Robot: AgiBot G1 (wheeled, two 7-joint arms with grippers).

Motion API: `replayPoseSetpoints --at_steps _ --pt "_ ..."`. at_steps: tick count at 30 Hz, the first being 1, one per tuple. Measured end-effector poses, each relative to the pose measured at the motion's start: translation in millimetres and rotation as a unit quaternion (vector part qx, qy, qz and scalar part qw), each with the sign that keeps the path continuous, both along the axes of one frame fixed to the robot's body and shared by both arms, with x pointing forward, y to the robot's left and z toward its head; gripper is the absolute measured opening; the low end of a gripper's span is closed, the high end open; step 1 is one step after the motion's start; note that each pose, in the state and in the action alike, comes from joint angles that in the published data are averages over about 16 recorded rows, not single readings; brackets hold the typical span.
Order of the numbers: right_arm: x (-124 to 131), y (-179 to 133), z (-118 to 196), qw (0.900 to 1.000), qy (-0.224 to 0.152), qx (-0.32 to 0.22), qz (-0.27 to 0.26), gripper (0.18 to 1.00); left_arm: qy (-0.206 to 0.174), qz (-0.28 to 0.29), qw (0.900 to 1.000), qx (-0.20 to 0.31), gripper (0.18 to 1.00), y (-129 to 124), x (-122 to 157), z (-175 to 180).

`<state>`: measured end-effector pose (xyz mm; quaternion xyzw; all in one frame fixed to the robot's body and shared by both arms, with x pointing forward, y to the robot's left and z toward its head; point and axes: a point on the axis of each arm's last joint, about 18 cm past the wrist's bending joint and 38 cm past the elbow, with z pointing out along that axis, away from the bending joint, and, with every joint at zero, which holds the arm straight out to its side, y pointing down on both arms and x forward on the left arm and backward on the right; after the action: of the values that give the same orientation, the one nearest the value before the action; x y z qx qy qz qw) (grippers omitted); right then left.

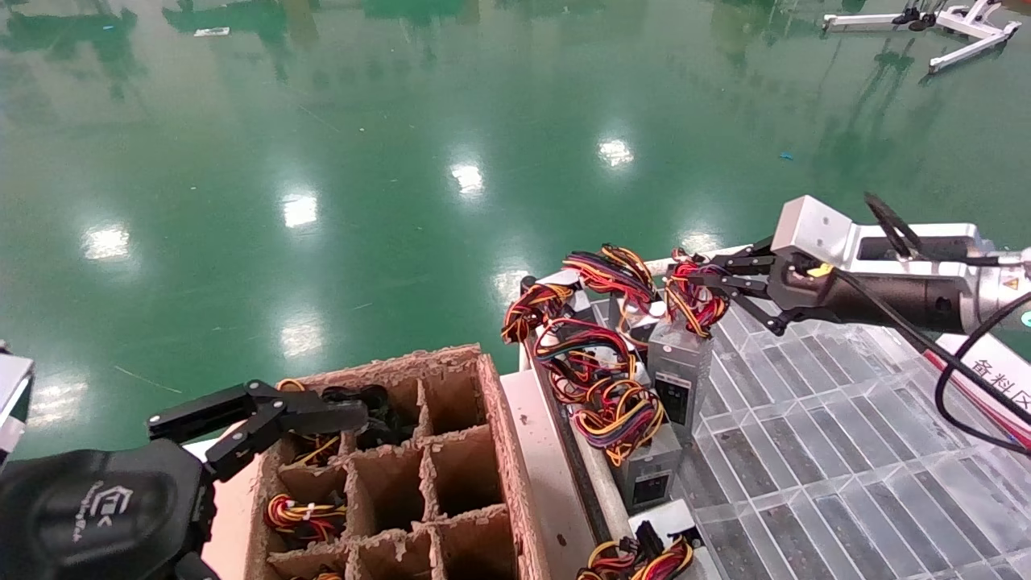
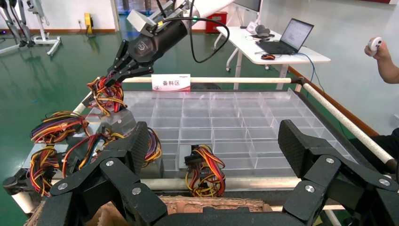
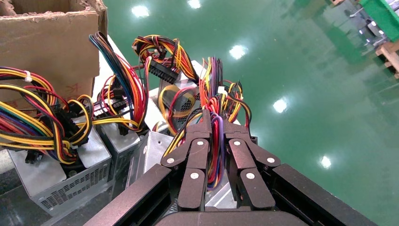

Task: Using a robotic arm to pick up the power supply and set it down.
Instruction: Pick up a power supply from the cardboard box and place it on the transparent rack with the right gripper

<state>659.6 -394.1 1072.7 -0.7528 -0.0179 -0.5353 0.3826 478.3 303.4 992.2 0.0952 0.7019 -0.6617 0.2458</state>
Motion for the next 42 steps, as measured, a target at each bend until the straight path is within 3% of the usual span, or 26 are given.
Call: replayPoseSetpoints --at_steps 22,42 --pt "-40 -40 -27 0.999 0.038 0.002 0.021 0.205 0.000 0.000 1.0000 0.000 1.000 0 0 0" --pt "-24 -44 -19 0.999 0.027 -0.004 -0.021 0.204 0.000 0.000 1.0000 0.000 1.000 0 0 0"
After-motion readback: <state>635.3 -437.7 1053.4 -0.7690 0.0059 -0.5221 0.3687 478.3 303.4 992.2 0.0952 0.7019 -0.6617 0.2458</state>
